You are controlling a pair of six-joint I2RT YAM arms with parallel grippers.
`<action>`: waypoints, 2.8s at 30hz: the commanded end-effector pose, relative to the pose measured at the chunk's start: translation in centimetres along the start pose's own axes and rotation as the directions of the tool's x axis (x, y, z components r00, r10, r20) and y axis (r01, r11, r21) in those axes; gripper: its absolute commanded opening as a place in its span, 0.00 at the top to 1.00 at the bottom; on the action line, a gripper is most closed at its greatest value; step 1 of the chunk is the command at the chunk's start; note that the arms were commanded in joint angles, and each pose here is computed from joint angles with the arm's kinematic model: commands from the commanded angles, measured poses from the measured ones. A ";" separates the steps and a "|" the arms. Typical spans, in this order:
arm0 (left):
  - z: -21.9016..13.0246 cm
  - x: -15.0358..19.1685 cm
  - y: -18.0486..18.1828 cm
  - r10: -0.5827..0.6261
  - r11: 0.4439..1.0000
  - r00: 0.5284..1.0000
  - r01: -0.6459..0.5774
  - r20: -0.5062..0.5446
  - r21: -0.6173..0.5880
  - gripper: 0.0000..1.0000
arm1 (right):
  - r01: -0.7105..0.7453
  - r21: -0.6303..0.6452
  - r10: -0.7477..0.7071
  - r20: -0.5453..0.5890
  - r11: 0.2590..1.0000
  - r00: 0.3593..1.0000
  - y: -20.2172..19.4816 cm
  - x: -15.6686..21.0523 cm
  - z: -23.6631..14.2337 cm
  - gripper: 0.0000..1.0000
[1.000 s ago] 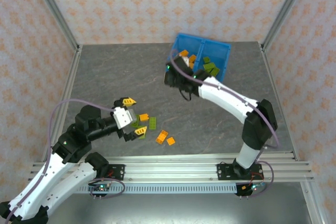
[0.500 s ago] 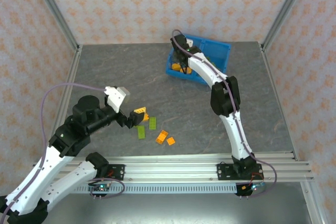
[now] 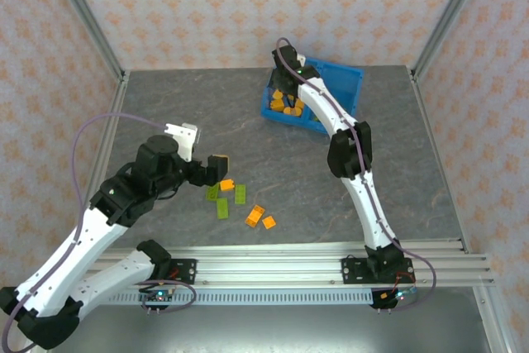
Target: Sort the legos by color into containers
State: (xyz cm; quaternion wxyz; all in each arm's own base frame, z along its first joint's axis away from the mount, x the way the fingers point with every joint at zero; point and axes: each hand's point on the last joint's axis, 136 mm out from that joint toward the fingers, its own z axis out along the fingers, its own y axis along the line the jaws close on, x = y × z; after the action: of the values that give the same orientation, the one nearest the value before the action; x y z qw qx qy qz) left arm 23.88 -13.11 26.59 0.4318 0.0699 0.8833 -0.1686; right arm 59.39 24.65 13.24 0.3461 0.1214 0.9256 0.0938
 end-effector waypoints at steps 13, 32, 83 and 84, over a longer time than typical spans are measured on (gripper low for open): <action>8.4 10.0 3.8 -0.372 0.895 0.856 0.229 -0.358 -0.383 0.04 | 0.160 -0.455 -0.175 0.009 0.876 0.984 4.0 4.8 -24.2 0.32; 13.7 17.6 8.2 -0.361 0.852 0.773 0.047 -0.521 -0.521 0.35 | -0.003 -0.721 -0.325 -0.316 0.693 0.891 1.5 24.3 -32.2 0.18; 38.8 -11.8 -21.7 -0.098 0.974 0.994 0.088 0.038 0.208 0.72 | -0.098 -0.352 0.218 0.318 0.931 0.923 -14.2 12.6 -38.3 0.05; 39.3 -11.7 -21.8 -0.111 0.972 0.993 0.099 0.046 0.214 0.72 | -0.095 -0.353 0.215 0.317 0.931 0.924 -14.2 12.6 -38.4 0.05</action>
State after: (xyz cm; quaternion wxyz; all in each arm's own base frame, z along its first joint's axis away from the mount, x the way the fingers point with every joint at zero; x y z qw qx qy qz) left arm 53.08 -47.08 15.77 0.3987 0.0869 0.8721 -0.2701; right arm 22.55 12.12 30.70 0.5072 0.1497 0.8032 0.2743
